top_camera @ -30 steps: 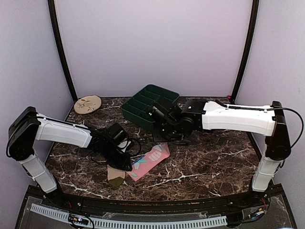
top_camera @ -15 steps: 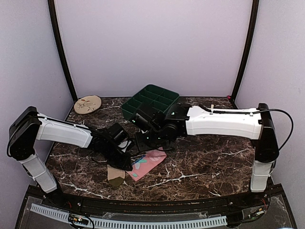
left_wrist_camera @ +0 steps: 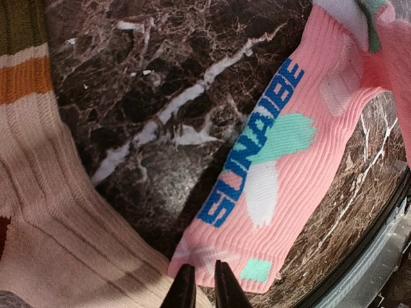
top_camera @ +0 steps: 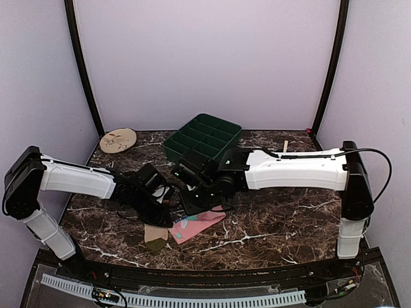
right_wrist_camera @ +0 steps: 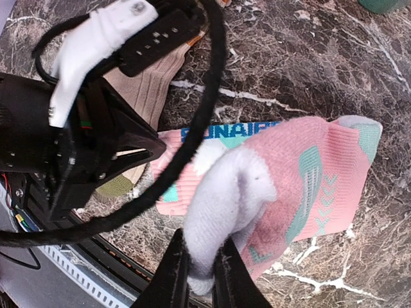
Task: Roll the socks
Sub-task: Fold the sock at the center of the board.
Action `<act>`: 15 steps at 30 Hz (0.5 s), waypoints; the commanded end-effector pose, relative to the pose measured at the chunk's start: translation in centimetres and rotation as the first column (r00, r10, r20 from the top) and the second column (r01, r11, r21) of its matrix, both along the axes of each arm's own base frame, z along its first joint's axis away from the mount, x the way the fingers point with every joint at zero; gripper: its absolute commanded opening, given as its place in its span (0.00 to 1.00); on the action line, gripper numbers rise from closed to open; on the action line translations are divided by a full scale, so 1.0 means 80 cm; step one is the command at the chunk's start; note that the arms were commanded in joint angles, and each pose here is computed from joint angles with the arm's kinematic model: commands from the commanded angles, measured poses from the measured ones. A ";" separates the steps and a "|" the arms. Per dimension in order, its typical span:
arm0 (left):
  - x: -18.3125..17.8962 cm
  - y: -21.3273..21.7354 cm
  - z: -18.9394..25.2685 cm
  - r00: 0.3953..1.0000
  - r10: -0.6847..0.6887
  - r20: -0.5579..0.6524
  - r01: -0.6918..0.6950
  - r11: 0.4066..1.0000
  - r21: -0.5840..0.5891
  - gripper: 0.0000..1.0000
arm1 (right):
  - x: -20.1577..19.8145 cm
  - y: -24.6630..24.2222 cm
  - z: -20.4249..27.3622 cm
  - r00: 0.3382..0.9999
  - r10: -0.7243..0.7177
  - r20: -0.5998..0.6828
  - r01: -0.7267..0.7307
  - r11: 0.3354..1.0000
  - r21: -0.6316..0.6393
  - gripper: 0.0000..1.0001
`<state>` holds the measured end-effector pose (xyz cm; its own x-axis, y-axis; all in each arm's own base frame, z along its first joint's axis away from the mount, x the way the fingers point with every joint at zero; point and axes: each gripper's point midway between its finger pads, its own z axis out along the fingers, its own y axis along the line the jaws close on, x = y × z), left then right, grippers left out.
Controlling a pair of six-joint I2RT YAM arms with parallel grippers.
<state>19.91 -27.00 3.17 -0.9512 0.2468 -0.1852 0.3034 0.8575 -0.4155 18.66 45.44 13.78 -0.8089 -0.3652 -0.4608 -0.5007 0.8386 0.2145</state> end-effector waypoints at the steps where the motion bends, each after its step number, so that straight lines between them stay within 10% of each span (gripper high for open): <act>1: 0.000 0.010 0.018 0.999 0.035 0.018 -0.035 0.999 -0.034 0.14 | -0.007 0.007 0.005 1.000 0.018 0.005 -0.018 0.999 0.031 0.11; 15: 0.002 0.024 0.018 0.991 0.124 -0.040 -0.127 0.986 -0.103 0.12 | -0.032 0.037 -0.010 0.993 0.113 -0.016 -0.113 0.993 0.043 0.11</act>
